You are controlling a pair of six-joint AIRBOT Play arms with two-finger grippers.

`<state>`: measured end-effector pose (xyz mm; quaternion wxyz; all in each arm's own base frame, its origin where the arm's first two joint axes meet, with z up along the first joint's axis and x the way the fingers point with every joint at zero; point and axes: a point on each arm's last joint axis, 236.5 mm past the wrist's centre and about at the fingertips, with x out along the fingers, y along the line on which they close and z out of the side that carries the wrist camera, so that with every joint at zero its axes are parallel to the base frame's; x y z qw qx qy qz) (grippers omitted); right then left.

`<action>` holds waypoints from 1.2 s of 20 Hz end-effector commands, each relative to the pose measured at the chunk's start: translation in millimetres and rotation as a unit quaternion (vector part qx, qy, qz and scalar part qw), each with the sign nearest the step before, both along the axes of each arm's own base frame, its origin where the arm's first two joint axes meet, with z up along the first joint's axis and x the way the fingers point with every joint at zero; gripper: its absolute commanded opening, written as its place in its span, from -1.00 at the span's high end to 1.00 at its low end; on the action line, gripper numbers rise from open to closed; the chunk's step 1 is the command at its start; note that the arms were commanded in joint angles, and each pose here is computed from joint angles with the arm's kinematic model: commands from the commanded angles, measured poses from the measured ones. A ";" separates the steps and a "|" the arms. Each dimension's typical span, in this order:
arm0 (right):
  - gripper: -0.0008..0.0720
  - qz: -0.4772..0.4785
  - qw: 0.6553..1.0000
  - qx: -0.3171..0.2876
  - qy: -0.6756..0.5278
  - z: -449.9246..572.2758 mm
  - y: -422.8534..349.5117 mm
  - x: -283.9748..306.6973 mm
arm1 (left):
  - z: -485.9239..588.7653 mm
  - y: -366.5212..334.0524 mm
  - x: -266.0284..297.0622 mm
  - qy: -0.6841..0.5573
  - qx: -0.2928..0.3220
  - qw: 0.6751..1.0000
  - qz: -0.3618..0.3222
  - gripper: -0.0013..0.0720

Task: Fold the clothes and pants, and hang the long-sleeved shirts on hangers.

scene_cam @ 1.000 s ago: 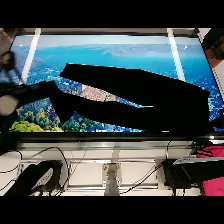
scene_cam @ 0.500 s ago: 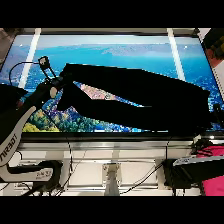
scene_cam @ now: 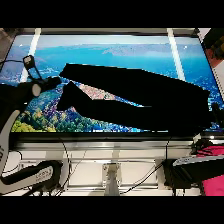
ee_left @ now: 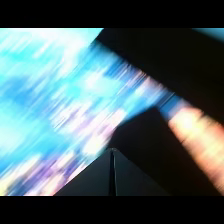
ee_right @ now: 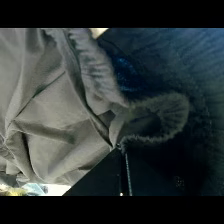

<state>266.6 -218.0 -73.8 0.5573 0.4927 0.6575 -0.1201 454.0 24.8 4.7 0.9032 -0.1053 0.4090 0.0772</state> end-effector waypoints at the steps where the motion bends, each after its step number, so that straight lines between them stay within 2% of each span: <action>1: 0.94 0.008 1.000 0.010 0.003 -4.4 3.1 -1.8 | -31.6 16.8 -82.3 0.155 -0.038 0.986 -0.040 0.96; 4: 0.94 0.009 1.000 0.010 0.002 -4.7 3.0 -1.6 | -15.9 1.5 -83.5 0.099 -0.196 0.971 -0.098 0.95; 5: 0.94 0.009 1.000 0.010 0.002 -4.6 3.1 -1.7 | -11.9 7.2 -83.4 0.085 -0.227 0.965 -0.097 0.95; 6: 0.94 0.009 1.000 0.011 0.002 -4.4 3.4 -1.8 | -16.1 17.3 -88.8 0.091 -0.240 0.963 -0.085 0.75; 7: 0.94 0.010 1.000 0.013 0.003 -4.0 4.2 -2.3 | -24.0 24.8 -94.9 0.106 -0.241 0.961 -0.079 0.07; 8: 0.94 0.011 1.000 0.015 0.004 -3.4 5.3 -2.9 | -32.3 27.8 -100.6 0.123 -0.245 0.959 -0.074 -0.48; 16: 0.94 0.009 0.999 0.036 -0.018 3.2 13.2 6.2 | -95.2 9.9 -110.9 0.208 -0.310 0.926 -0.062 -0.41; 22: 0.93 0.009 0.999 0.042 -0.032 5.9 15.7 11.5 | -113.6 -10.5 -105.4 0.224 -0.318 0.918 -0.072 -0.39; 24: 0.94 0.008 0.998 0.044 -0.034 6.5 16.3 12.7 | -116.5 -20.5 -99.5 0.221 -0.317 0.919 -0.078 -0.26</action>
